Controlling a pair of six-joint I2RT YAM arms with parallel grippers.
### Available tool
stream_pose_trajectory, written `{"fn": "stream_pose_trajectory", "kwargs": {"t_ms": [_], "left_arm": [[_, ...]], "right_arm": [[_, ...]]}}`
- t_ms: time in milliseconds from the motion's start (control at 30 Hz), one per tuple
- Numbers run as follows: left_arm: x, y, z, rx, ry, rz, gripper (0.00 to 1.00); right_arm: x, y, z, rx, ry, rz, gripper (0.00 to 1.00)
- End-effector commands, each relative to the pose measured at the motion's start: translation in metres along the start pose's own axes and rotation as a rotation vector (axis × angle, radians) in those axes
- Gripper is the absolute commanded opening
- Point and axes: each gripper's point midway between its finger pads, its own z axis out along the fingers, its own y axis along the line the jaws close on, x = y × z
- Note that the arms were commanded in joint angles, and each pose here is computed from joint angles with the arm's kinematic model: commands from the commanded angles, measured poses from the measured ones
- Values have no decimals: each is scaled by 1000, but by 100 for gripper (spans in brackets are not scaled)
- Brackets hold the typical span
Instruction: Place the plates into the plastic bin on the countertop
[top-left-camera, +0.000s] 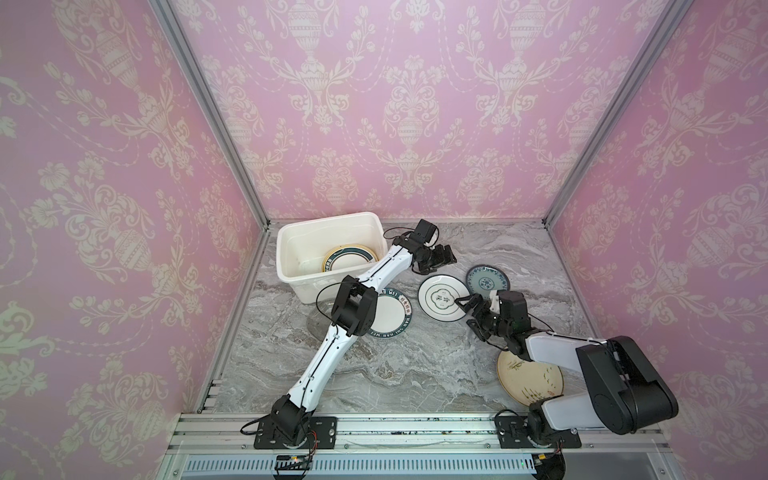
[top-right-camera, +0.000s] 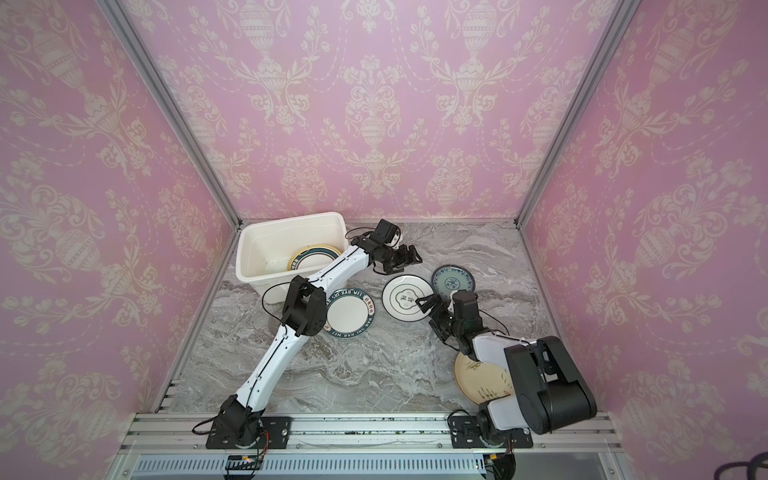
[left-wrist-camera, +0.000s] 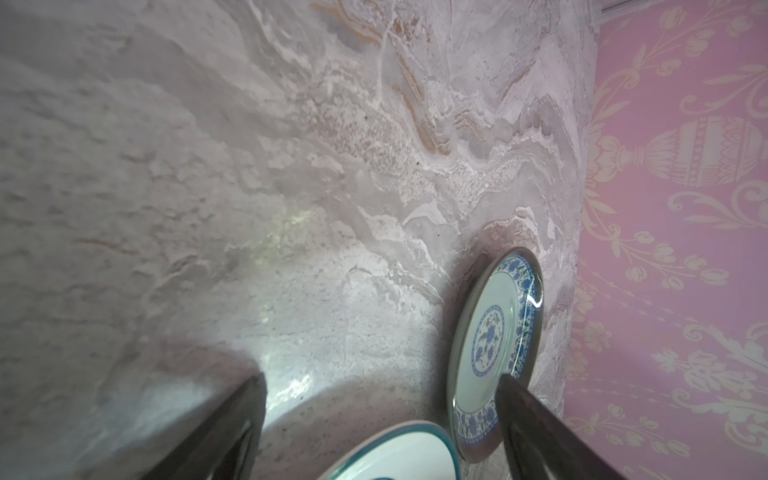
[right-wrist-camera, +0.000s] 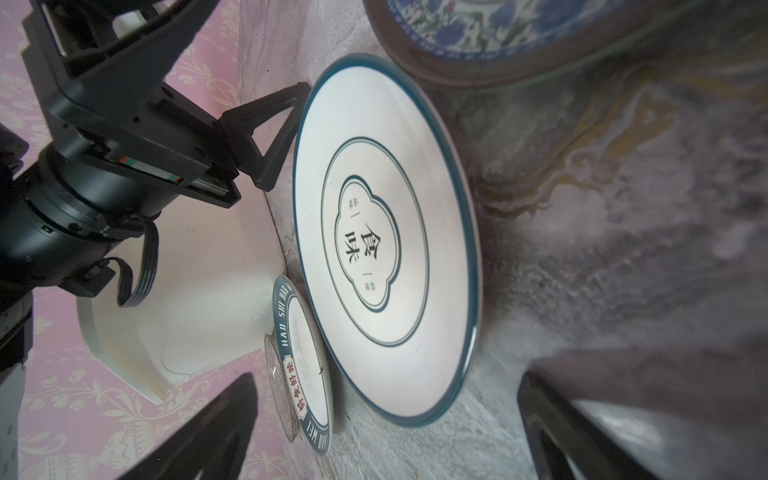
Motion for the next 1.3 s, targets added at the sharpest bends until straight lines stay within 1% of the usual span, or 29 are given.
{"fn": "stream_pose_trajectory", "kwargs": {"t_ms": [0, 133, 267, 433, 533, 667, 933, 1100, 1267], "left_arm": [[18, 7, 3, -8, 72, -2, 86], [28, 6, -1, -8, 88, -1, 84], [37, 7, -5, -4, 105, -22, 80], [50, 3, -6, 9, 116, -30, 75], [59, 5, -7, 4, 128, -37, 75], [68, 8, -8, -4, 141, -45, 75], [78, 15, -12, -16, 145, -69, 74], [79, 10, -13, -9, 145, -65, 74], [75, -1, -18, 14, 135, -58, 74]], "right_arm": [[1, -8, 8, 3, 23, 30, 96], [1, -6, 17, -41, 43, 50, 92], [3, -6, 22, -70, 56, 65, 87], [4, -7, 25, -93, 56, 54, 80], [4, -6, 25, -116, 57, 44, 75], [6, -3, 27, -151, 68, 33, 66], [5, 2, 28, -233, 49, 33, 42], [5, 1, 29, -239, 48, 30, 25], [6, -5, 27, -201, 50, 18, 13]]}}
